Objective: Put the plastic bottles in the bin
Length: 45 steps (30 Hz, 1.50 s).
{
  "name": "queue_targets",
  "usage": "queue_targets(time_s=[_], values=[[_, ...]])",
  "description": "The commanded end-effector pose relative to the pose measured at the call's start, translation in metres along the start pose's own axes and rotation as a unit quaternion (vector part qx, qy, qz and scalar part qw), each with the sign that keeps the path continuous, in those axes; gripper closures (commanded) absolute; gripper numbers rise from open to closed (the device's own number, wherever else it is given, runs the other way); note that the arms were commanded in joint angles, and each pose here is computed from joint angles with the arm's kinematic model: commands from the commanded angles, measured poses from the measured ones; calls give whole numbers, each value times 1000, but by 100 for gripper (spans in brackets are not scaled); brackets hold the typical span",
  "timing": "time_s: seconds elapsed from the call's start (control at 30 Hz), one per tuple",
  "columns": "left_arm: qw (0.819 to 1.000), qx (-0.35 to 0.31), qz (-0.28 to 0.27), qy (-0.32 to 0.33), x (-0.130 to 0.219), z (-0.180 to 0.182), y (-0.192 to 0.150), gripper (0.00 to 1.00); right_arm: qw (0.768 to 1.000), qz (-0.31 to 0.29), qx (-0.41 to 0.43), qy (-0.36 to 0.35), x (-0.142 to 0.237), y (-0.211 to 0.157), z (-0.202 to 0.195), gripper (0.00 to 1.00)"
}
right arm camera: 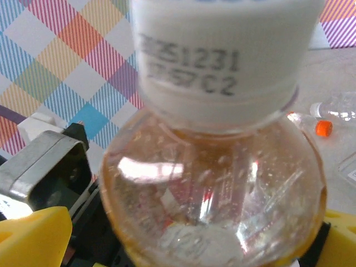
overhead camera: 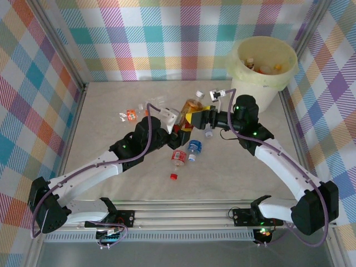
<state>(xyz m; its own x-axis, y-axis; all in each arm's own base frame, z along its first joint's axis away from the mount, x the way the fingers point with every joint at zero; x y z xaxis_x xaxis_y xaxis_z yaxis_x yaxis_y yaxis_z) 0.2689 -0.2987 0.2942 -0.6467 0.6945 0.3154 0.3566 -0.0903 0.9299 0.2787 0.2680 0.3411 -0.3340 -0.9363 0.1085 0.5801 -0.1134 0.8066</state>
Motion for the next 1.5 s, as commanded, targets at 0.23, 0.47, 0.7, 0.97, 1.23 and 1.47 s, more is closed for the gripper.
queue_targets(time_s=[0.23, 0.47, 0.7, 0.97, 1.23, 1.47], values=[[998, -8, -54, -42, 11, -19, 28, 41, 1000, -3, 25, 14, -20, 12, 17, 10], [998, -7, -50, -25, 12, -13, 26, 41, 999, -3, 34, 10, -19, 12, 16, 29], [999, -2, -48, -12, 12, -8, 25, 38, 999, -1, 40, -13, -17, 12, 11, 37], [999, 16, -51, 7, 13, -1, 24, 23, 998, -12, 47, -40, -15, 18, 5, 41], [996, 32, -71, 39, 23, 12, 23, 2, 983, -46, 13, -179, 8, 37, -44, 44], [992, 48, -74, 96, 31, 33, 12, 0, 957, -113, -2, -267, 60, 87, -101, 45]])
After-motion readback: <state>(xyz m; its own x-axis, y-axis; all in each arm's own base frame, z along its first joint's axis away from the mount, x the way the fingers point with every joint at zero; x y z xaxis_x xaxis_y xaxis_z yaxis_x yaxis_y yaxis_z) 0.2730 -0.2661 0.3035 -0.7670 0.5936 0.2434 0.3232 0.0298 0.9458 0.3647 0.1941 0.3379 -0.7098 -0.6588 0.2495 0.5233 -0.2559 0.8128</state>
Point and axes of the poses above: each hand's point on the last joint's axis, 136 mm out from that joint toward the fingers, its own x axis back along the fingers, its own z axis along the line the jaws close on, y = z × x, the point moved 1 cm from there along x, back along the fingers, and after that the axes turned 3 degrees about x, right-handed, at the moved point
